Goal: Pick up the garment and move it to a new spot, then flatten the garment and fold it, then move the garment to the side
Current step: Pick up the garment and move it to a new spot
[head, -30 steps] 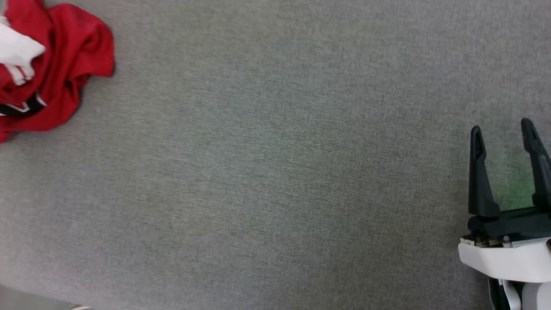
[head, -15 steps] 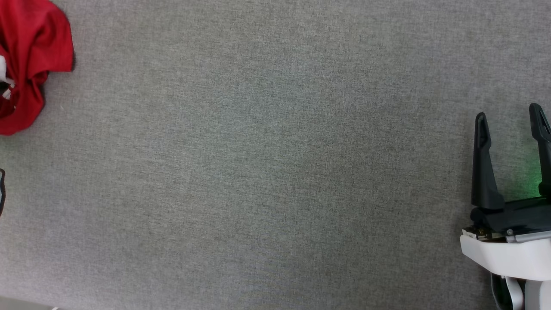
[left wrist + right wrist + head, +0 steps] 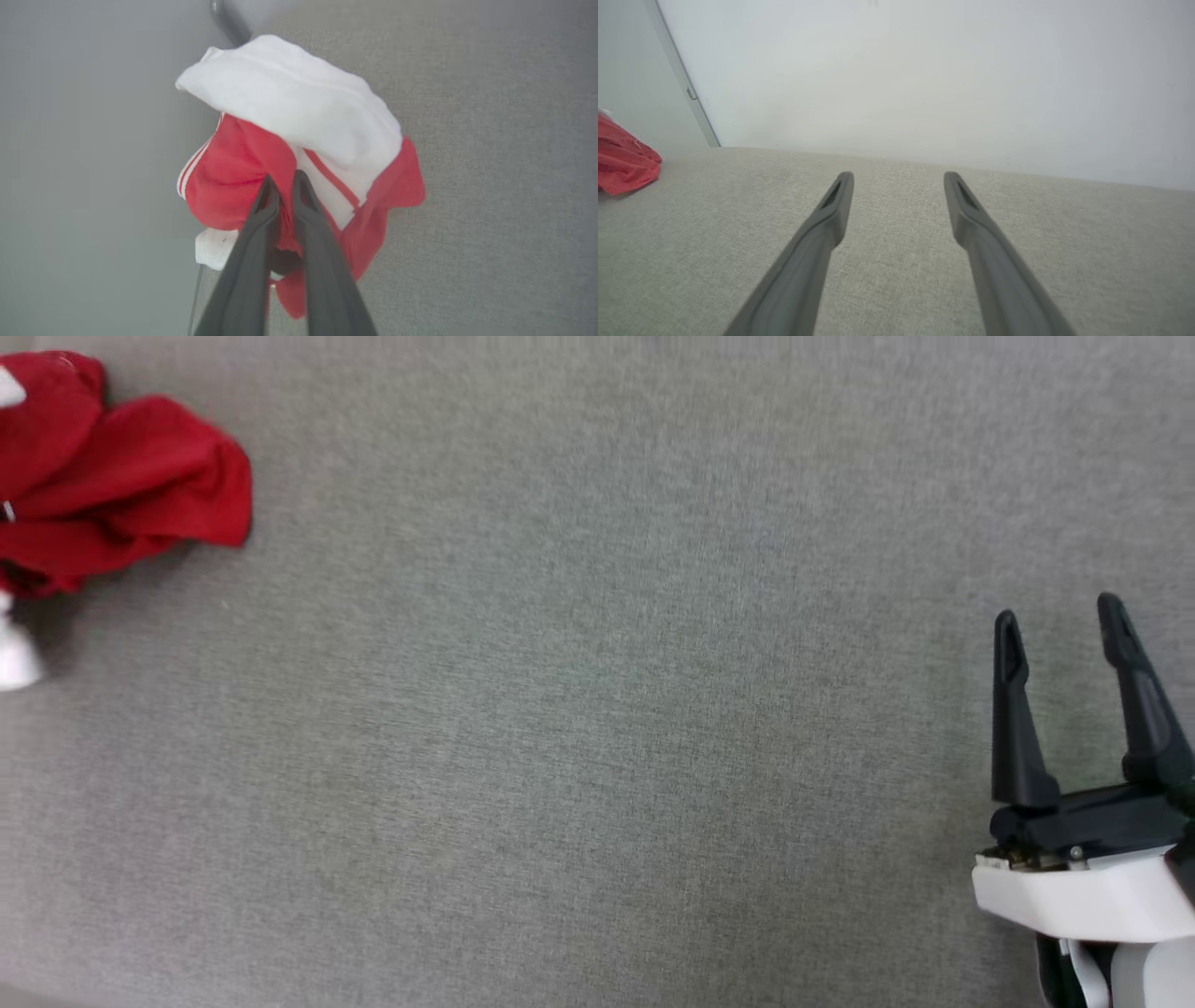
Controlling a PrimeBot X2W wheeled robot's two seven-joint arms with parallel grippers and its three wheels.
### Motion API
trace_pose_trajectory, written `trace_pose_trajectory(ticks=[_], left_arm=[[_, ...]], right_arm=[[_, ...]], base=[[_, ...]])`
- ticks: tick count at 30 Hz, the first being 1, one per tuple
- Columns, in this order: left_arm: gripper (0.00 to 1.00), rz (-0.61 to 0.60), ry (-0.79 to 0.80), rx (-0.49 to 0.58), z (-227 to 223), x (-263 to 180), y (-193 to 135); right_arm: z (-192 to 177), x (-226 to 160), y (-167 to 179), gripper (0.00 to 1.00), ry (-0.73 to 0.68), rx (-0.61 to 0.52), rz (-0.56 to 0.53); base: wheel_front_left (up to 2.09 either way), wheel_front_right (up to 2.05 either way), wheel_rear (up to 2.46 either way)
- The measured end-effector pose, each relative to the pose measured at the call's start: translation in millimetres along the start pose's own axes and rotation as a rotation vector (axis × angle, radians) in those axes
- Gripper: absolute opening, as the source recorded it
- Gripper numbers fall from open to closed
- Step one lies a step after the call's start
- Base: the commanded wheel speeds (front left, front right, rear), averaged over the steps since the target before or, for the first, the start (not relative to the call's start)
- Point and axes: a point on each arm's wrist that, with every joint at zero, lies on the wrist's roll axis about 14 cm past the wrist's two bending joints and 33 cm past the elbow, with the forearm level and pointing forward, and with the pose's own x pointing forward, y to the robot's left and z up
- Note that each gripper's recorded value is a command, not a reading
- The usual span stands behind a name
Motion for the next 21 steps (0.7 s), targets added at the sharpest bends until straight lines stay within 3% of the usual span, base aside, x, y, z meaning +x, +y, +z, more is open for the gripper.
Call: trace_pose_trajectory(ticks=[5, 11, 21], left_arm=[[0.0, 0.0, -0.163, 0.154, 54.6, -56.2, -9.6], [0.0, -0.06, -0.333, 0.339, 103.9, -114.3, -57.6], [0.0, -0.331, -0.532, 0.639, 137.6, -166.1, -210.1]], right_arm=[[24.0, -11.0, 6.0, 1.0, -0.036, 0.015, 0.004], [50.2, -21.5, 8.3, 1.0, -0.085, 0.025, 0.0], [75.1, -57.5, -19.0, 1.0, -0.114, 0.019, -0.103]], base=[[0.0, 0.0, 0.0], [0.0, 0.0, 0.0], [0.0, 0.0, 0.0]])
